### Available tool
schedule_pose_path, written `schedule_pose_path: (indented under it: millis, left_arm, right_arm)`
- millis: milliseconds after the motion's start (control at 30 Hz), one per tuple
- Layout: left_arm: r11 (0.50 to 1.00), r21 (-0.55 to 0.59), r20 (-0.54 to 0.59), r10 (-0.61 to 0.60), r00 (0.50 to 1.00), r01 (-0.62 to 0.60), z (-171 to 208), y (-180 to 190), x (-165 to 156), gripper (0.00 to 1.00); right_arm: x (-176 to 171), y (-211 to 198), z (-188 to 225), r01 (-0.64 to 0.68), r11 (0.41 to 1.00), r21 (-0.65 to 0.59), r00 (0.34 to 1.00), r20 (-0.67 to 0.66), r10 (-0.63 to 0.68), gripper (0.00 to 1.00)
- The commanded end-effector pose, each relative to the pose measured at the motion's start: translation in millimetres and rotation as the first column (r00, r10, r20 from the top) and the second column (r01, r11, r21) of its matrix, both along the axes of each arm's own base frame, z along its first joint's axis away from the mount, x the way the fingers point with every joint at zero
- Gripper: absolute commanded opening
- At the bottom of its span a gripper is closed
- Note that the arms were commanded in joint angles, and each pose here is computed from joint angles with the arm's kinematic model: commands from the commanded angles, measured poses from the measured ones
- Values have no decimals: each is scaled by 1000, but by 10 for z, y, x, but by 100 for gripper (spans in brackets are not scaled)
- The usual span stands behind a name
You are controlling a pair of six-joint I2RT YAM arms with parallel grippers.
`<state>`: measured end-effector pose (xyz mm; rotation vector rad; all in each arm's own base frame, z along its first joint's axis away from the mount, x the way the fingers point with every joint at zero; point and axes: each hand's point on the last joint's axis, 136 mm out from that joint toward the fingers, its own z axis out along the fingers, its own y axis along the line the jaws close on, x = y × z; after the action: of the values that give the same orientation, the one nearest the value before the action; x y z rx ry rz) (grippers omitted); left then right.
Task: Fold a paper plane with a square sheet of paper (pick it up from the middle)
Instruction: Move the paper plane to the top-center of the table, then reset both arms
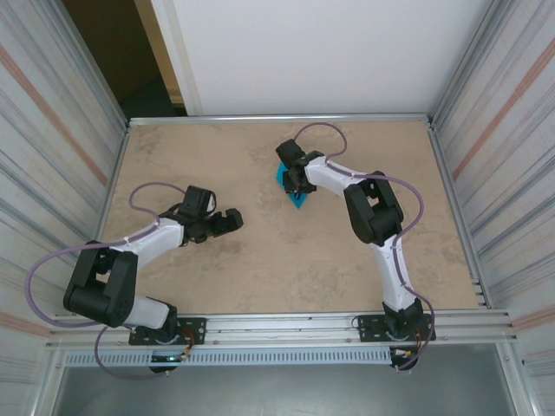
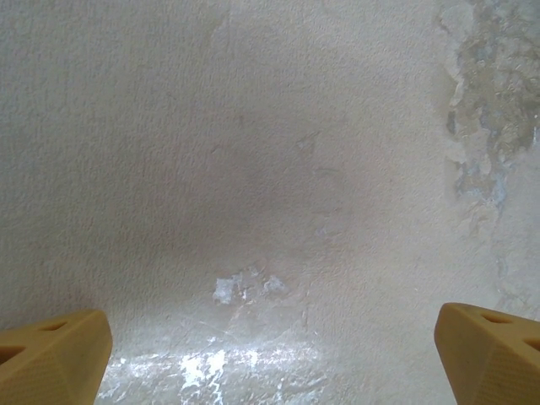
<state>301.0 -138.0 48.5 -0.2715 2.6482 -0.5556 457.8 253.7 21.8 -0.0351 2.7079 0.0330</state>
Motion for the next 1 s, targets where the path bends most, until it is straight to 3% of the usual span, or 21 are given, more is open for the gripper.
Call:
schedule_pose_path:
  millis: [0,133,233,433,633,767,967]
  left_arm:
    - [1000,-21,49,-6,999,7,204,-30,124,99]
    - [1000,-27,98,-8,995,11,409,-50,209,99]
    - [1000,-15,144,4,990,-1,585,-23,293,99]
    - [998,-14,257,68,964,-67,941,169,479,99]
    - [980,26,416,168,894,-196,1210,665,537,99]
    - [942,81,505,243,829,-325,1280,1094,412,99]
    - [825,188,629,316,711,-533,1247,1666,198,99]
  right_arm:
    - [-154,-137,-297,-15,998,-55,994,-110,9,36]
    - [-117,-35,176,-26,1000,5,997,-76,27,37]
    - [-128,-15,612,-24,999,46,1000,-15,24,44]
    - [-228,-291,1295,22,999,45,994,101,-27,51]
    - [-465,-1095,1821,154,988,13,945,289,-152,68]
    - [-691,-1760,1905,251,966,63,883,394,-255,98]
    - [-1088,-2738,1747,443,896,36,766,505,-398,99]
